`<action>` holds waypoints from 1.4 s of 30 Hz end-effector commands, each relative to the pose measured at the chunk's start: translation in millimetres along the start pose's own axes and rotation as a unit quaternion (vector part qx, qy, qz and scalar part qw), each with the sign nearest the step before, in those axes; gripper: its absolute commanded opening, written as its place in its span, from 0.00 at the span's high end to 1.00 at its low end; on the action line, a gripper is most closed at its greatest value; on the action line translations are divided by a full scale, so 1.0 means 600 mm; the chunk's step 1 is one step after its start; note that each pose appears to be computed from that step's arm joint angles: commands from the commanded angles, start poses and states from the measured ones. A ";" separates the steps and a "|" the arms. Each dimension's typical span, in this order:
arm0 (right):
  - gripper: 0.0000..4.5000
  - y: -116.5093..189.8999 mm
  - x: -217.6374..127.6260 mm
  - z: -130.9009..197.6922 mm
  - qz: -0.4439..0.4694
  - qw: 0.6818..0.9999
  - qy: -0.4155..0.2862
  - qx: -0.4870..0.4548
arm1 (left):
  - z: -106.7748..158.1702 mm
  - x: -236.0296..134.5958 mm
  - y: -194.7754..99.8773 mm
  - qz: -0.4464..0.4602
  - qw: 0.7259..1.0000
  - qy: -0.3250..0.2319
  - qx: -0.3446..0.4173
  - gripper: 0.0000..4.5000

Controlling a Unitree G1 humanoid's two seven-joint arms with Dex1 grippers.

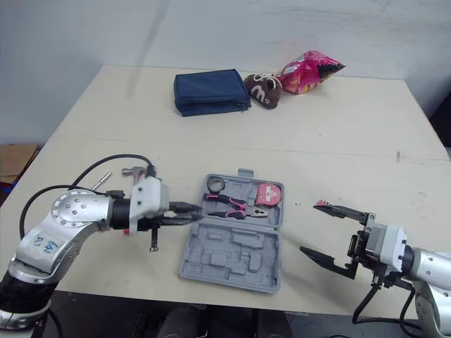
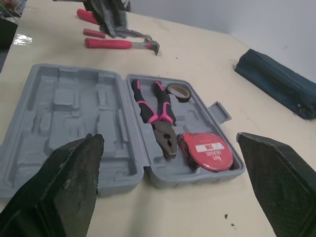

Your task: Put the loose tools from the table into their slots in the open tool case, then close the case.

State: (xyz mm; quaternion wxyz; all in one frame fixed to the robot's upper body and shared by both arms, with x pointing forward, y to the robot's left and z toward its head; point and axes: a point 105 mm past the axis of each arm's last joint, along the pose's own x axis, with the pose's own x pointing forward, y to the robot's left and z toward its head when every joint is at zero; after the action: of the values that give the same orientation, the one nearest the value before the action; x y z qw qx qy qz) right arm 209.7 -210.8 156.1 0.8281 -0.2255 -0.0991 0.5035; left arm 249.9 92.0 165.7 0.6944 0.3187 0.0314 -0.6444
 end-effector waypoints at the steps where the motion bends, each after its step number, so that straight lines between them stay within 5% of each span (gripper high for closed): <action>1: 0.00 -0.005 -0.002 0.020 -0.004 1.000 0.002 -0.023 | -0.010 0.026 -0.004 -0.060 0.996 0.042 0.049 0.99; 6: 0.00 -0.001 0.003 0.023 0.001 1.000 0.003 -0.020 | -0.026 0.057 0.011 -0.084 0.989 0.118 0.027 0.99; 19: 0.00 0.009 0.003 0.013 -0.004 1.000 0.005 -0.015 | -0.023 0.087 0.017 -0.079 0.981 0.177 0.003 0.99; 42: 0.00 0.010 -0.003 0.009 -0.006 1.000 0.007 -0.015 | -0.030 0.108 0.021 -0.077 0.981 0.174 0.030 0.99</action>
State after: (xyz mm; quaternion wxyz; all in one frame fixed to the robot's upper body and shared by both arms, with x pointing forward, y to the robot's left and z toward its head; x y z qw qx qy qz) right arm 204.1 -207.4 153.1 0.8312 -0.2325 -0.0874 0.4974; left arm 280.9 48.7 126.7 0.6207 0.4415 0.1716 -0.6248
